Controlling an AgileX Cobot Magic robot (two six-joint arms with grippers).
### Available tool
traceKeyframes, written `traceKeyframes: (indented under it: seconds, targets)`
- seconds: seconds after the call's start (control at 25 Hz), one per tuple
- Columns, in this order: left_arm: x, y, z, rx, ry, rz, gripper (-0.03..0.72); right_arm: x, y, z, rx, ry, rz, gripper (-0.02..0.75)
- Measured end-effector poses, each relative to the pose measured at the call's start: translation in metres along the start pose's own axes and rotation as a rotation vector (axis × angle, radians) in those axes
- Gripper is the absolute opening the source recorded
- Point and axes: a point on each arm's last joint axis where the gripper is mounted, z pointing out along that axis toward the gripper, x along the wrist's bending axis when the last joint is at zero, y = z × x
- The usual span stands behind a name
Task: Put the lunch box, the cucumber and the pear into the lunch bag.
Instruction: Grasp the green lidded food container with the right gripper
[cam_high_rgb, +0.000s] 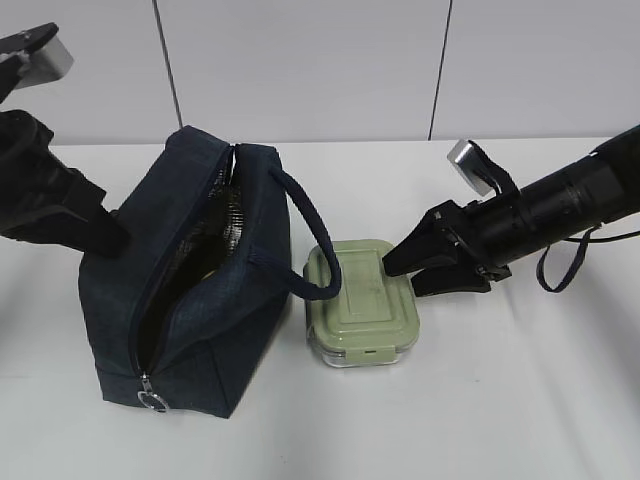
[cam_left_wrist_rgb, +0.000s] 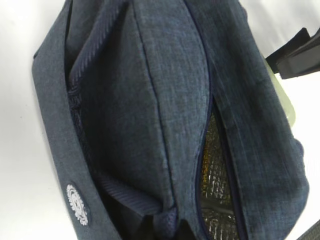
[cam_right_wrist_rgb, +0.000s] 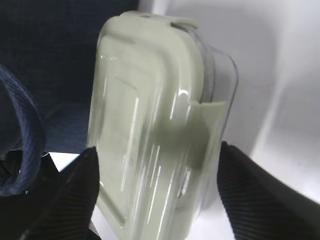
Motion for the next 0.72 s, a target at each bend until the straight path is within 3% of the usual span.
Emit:
traceKeyframes:
  seconds: [0.72]
  targets:
    - [0.0, 0.0, 0.0, -0.004, 0.002, 0.0, 0.018, 0.008, -0.001, 0.014, 0.029, -0.026, -0.022, 0.568]
